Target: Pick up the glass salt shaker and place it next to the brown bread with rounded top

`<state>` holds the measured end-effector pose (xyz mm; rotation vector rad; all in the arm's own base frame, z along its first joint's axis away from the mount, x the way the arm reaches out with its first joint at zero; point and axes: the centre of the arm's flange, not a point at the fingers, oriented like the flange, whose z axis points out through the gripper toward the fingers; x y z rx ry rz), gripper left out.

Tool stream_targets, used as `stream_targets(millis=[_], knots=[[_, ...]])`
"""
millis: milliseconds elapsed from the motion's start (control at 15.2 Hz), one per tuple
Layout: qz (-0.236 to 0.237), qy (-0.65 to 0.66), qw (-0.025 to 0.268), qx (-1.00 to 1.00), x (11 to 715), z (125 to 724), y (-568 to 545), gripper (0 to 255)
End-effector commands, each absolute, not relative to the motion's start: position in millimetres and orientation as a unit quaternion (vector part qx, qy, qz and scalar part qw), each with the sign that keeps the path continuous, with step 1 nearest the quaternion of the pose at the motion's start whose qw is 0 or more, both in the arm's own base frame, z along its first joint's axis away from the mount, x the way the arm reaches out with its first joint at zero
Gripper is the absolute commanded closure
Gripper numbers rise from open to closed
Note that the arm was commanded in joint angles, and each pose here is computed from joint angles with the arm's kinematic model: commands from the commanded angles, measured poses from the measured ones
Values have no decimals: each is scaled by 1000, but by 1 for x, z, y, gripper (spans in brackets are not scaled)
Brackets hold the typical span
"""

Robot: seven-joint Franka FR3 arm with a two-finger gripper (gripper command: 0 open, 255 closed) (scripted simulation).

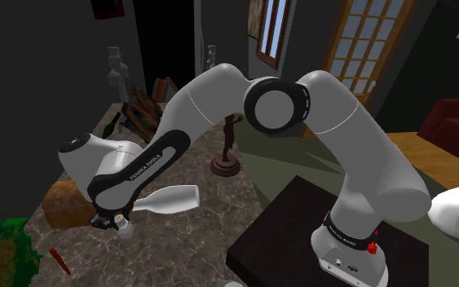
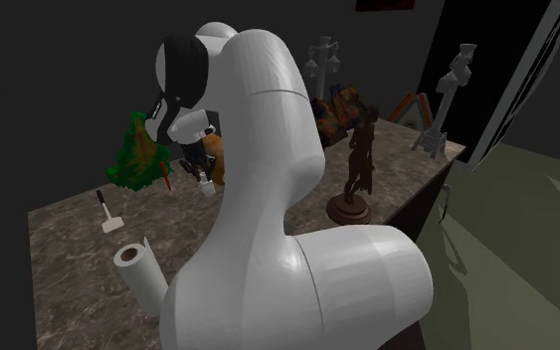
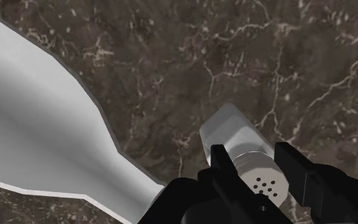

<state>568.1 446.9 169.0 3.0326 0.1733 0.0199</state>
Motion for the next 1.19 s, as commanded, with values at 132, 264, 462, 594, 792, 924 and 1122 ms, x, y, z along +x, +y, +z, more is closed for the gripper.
stream_targets(millis=[132, 264, 462, 594, 792, 924, 1122], knots=[[7, 57, 52, 997, 568, 169, 447, 0], [7, 57, 52, 997, 568, 169, 447, 0], [7, 57, 52, 997, 568, 195, 450, 0], [7, 57, 52, 997, 567, 219, 452, 0], [7, 57, 52, 997, 567, 219, 452, 0], [7, 57, 52, 997, 567, 219, 452, 0], [7, 57, 52, 997, 567, 219, 452, 0]])
